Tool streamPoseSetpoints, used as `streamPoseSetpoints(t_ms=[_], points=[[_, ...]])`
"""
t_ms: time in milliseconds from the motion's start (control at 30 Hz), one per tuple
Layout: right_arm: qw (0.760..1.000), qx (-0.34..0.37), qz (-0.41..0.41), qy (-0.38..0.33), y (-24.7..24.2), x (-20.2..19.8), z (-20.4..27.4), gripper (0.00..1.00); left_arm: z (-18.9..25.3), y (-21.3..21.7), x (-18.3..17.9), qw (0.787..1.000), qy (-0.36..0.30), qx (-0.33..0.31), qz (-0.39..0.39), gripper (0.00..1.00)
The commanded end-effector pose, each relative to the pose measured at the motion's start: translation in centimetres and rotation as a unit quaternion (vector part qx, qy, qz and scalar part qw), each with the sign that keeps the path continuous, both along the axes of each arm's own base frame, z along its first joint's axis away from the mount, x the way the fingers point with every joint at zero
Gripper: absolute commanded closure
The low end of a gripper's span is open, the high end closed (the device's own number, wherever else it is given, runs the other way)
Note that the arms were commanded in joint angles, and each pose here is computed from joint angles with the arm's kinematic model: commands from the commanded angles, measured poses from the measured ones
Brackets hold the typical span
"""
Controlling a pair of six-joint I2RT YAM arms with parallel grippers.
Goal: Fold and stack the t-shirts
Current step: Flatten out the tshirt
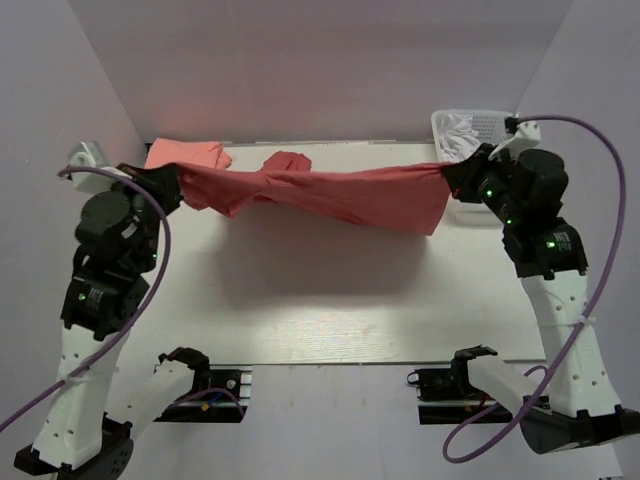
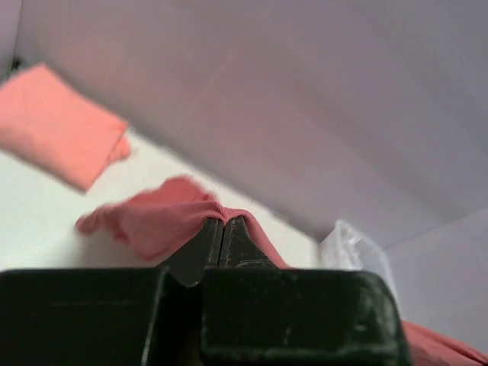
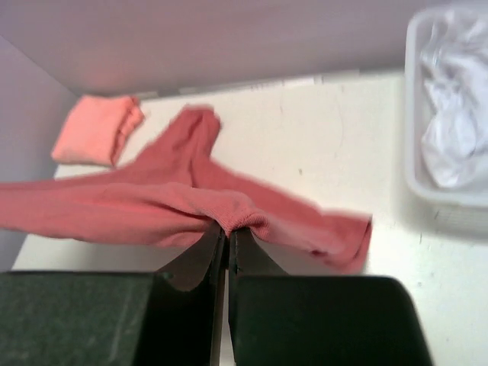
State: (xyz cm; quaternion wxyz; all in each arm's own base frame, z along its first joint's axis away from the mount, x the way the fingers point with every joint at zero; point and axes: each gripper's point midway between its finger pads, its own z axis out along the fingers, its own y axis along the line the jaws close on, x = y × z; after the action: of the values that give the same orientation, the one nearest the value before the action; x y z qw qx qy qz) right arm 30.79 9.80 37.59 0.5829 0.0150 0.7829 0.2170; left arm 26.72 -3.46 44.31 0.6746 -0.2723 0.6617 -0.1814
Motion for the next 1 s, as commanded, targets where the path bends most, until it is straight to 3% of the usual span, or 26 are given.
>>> streamPoseSetpoints(t_ms=[0,133,167,467,733,967], points=[[0.998,-0.007,-0.004,-0.06,-0.7,-1.9,5.7,1.0,5.5,1.5,-2.0,0.998,-0.064,0.024,0.015,1.0],[0.995,-0.011,0.011,-0.102,-0.8,-4.5,10.2,1.0,11.0,1.3,-4.1,0.992,-0.12,0.037,-0.009,1.0],[0.99,-0.01,0.011,-0.14,-1.1,-5.9,13.2,1.0,13.2,1.8,-5.7,0.988,-0.147,0.042,-0.012,1.0],[0.963,-0.007,0.049,-0.266,-1.4,-14.2,22.1,1.0,21.6,2.1,-12.1,0.961,-0.261,0.075,-0.049,1.0],[0.934,0.016,0.052,-0.354,-2.2,-20.7,26.0,1.0,26.6,1.7,-17.9,0.928,-0.35,0.084,-0.092,1.0],[0.932,0.01,0.034,-0.36,-3.3,-22.6,25.8,1.0,27.3,0.9,-20.7,0.91,-0.383,0.097,-0.127,1.0]])
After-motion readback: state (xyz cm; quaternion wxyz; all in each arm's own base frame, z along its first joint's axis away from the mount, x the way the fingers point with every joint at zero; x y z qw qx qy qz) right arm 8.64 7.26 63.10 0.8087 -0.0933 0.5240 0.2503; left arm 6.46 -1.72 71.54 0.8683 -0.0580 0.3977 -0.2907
